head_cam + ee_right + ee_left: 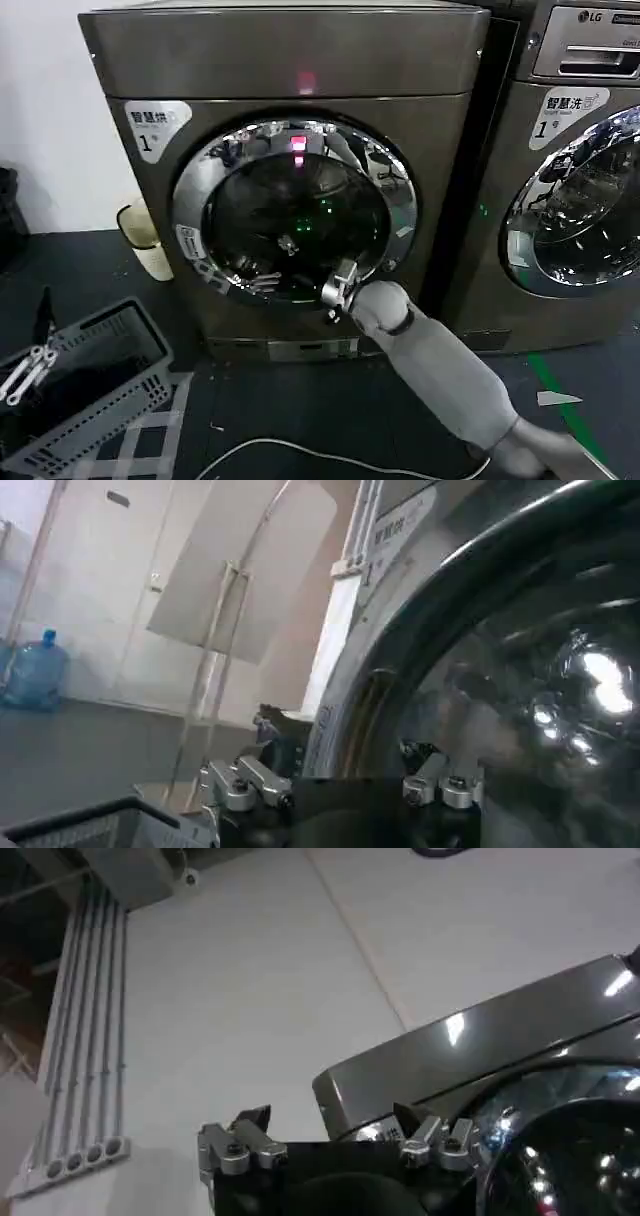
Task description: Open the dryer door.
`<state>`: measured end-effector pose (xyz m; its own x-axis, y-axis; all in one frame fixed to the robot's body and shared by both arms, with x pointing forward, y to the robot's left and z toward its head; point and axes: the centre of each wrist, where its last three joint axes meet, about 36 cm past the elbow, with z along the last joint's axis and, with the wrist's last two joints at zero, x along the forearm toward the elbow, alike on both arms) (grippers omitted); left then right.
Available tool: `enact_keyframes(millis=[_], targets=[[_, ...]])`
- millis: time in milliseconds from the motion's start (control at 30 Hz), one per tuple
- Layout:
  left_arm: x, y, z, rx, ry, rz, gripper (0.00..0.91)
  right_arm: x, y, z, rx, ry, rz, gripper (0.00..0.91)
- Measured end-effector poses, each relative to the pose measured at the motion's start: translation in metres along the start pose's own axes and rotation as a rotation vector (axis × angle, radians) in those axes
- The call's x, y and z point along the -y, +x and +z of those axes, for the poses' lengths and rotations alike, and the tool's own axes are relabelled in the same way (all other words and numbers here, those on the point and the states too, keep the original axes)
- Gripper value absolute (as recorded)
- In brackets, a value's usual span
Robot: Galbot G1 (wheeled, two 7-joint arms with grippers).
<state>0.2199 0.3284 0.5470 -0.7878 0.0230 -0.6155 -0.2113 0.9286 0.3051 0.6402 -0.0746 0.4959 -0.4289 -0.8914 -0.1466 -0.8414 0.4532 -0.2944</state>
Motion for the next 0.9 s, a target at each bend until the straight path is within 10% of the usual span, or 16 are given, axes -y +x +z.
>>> enact_keyframes(millis=[900], targets=[[-0.001,0.003,-0.007,0.001,-0.012,-0.003,0.907,-0.007,-0.062,-0.002,0.009,-0.005,-0.122,0.907]])
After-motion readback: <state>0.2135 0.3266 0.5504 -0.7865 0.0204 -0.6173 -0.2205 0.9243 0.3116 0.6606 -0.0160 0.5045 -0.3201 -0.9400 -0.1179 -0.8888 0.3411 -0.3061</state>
